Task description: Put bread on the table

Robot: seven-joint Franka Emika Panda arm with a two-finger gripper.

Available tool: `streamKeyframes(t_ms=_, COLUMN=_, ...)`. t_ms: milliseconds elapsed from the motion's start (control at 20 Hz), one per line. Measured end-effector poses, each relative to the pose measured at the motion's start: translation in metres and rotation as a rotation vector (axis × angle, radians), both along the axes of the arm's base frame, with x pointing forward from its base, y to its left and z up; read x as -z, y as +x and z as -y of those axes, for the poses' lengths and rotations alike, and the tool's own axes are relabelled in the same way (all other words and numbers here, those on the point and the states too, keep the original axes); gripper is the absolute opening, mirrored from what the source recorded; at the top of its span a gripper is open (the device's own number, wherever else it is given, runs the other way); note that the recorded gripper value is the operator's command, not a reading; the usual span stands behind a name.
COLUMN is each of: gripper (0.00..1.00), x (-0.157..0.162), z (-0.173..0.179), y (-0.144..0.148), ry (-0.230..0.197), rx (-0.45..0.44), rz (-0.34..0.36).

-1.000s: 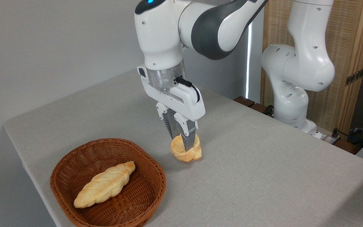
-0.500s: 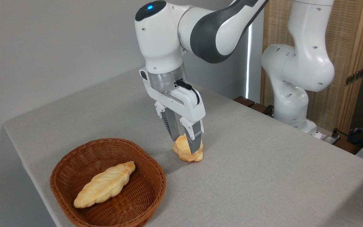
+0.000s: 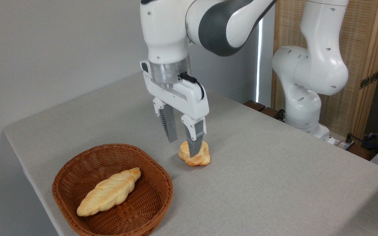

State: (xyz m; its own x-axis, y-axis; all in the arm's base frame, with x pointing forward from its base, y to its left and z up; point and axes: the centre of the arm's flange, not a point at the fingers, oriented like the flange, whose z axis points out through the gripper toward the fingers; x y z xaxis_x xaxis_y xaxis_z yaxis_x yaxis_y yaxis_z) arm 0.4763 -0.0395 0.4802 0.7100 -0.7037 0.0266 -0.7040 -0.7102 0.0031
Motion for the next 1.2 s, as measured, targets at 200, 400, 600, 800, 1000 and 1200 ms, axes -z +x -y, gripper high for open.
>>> streamKeyframes(t_ms=200, gripper=1.00, x=-0.025, z=-0.001, y=0.010, ry=-0.007, rx=-0.005, rz=0.078)
streamKeyframes(t_ms=400, gripper=1.00, x=-0.046, z=-0.005, y=0.020, ry=-0.014, rx=-0.015, rz=0.165)
streamKeyframes(t_ms=600, gripper=1.00, x=-0.050, z=-0.020, y=0.028, ry=-0.021, rx=-0.045, rz=0.214)
streamKeyframes(t_ms=800, gripper=1.00, x=-0.047, z=-0.031, y=0.033, ry=-0.022, rx=-0.066, rz=0.215)
streamKeyframes(t_ms=1000, gripper=1.00, x=-0.041, z=-0.031, y=0.036, ry=-0.019, rx=-0.067, rz=0.203)
streamKeyframes(t_ms=1200, gripper=1.00, x=-0.038, z=-0.031, y=0.037, ry=-0.018, rx=-0.067, rz=0.198)
